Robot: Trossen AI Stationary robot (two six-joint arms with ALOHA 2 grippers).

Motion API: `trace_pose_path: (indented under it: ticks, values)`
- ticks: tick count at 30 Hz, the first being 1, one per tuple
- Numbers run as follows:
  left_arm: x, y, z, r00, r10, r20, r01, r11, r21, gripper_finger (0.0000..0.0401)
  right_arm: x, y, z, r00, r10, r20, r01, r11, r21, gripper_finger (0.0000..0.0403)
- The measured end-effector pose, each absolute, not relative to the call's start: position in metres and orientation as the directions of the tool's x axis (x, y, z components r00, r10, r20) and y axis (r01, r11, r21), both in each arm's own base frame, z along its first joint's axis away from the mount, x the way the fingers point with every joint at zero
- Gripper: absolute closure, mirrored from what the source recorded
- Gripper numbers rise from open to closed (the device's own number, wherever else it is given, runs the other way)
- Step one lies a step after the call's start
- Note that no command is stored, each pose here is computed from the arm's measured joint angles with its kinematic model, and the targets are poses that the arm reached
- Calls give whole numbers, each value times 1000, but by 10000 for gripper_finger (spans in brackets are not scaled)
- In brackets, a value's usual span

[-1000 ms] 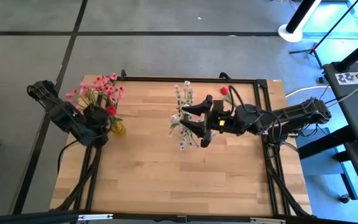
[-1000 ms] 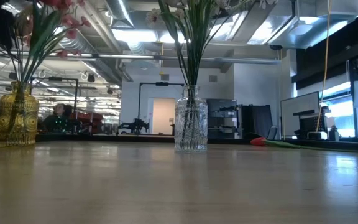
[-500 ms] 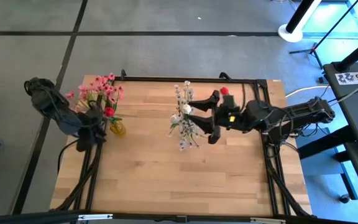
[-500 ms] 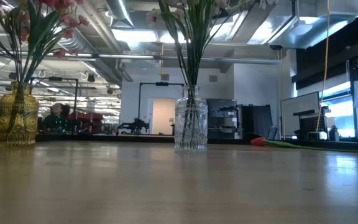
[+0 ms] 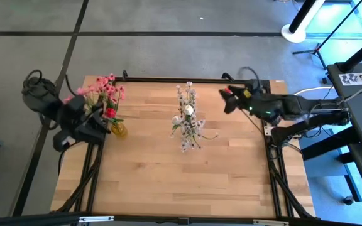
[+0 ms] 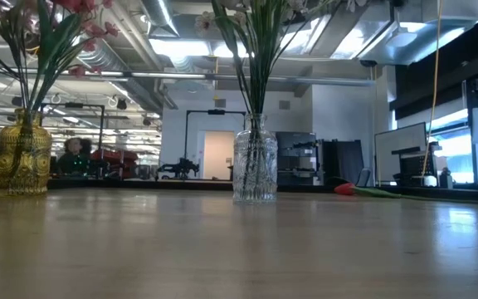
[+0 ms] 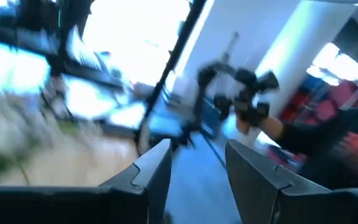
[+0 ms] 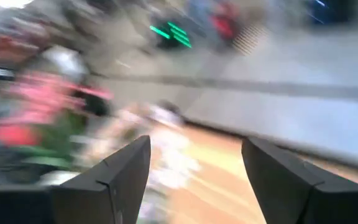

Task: Sort flowers into vase by color
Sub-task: Put the red tulip into the yellow vase

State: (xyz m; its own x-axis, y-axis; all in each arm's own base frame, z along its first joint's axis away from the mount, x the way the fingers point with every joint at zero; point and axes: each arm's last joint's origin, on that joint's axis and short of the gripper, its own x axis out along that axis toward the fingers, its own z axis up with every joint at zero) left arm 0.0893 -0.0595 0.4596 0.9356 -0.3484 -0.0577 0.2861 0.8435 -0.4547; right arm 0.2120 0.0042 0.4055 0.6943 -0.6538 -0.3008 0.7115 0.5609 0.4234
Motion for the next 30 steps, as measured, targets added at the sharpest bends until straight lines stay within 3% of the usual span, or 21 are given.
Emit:
trace_pose_path:
  ticks: [6, 9, 13, 22, 30]
  values:
    - [101, -60, 462, 997, -77, -32, 67, 970, -232, 255, 203, -43, 351, 357, -622, -697, 934, 260, 245, 150]
    - [112, -62, 459, 996, 66, -53, -75, 979, -188, 255, 210, -72, 324, 259, -530, -808, 963, 202, 176, 150]
    - [127, -67, 453, 987, 136, -88, -148, 976, -158, 255, 202, -122, 289, 125, -423, -898, 989, 130, 76, 150]
    - [155, -69, 444, 955, 266, -130, -288, 936, -201, 255, 191, -215, 220, 158, -255, -954, 978, 172, 116, 150]
    - [174, -56, 440, 921, 366, -136, -388, 895, -218, 255, 195, -247, 164, 86, -161, -983, 979, 198, 53, 150]
